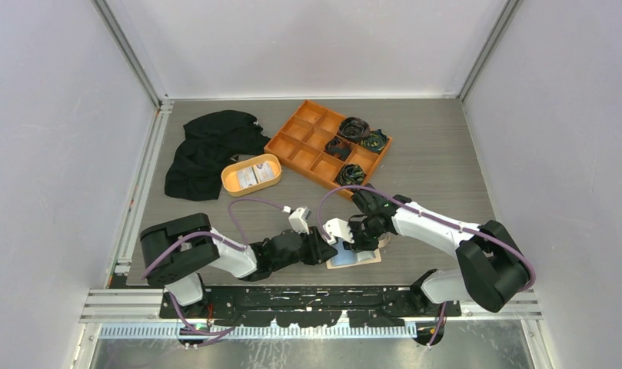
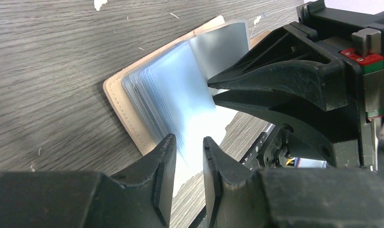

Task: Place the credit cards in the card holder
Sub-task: Open the card holder at the center of the board.

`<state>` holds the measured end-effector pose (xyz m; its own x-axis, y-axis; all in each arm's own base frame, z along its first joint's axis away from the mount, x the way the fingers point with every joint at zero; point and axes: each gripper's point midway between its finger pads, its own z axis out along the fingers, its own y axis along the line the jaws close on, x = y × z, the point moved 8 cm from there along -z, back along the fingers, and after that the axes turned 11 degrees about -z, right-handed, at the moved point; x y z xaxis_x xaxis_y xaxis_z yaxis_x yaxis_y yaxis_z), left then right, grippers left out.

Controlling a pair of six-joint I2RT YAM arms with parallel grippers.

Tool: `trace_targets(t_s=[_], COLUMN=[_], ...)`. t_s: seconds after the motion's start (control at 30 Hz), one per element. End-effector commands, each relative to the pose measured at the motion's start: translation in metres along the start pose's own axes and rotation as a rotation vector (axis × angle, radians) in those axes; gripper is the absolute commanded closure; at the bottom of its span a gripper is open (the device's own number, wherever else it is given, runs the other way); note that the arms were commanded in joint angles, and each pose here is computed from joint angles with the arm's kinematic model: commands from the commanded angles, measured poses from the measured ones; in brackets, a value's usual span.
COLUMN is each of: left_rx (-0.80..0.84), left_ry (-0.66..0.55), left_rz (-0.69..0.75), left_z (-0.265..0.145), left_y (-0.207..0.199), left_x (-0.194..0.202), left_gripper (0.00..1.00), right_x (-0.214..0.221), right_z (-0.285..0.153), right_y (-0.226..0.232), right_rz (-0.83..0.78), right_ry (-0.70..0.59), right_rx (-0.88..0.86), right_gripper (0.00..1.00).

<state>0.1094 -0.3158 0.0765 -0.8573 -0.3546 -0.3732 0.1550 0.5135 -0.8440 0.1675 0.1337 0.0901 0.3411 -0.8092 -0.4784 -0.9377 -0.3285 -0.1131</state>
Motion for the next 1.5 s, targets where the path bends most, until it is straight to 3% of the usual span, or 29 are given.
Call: trace_targets(t_s=[0.0, 0.97, 1.3, 1.47], left_rx=[0.014, 0.123, 0.152, 0.162], left_ry=[-0.035, 0.011, 0.002, 0.007], left_rz=[-0.001, -0.063, -0.064, -0.062], left_z=[0.002, 0.022, 0.032, 0.040], left_y=[-0.014, -0.021, -0.025, -0.028], left_x=[-0.009, -0.002, -0.005, -0.006], left_gripper=[0.71, 0.71, 0.68, 0.67], right_x=[-0.003, -0.012, -0.004, 0.014], right_z=[0.000, -0.011, -0.066, -0.085], right_y=[-0.004, -0.008, -0.015, -0.020], right_rz=[-0.022, 0.000, 0.155, 0.280], right_ry=[-0.009, -0.030, -0.136, -0.110], right_rx=[0.014, 0.047, 0.204, 0.285], right_gripper=[0.75, 0.74, 0.71, 0.70])
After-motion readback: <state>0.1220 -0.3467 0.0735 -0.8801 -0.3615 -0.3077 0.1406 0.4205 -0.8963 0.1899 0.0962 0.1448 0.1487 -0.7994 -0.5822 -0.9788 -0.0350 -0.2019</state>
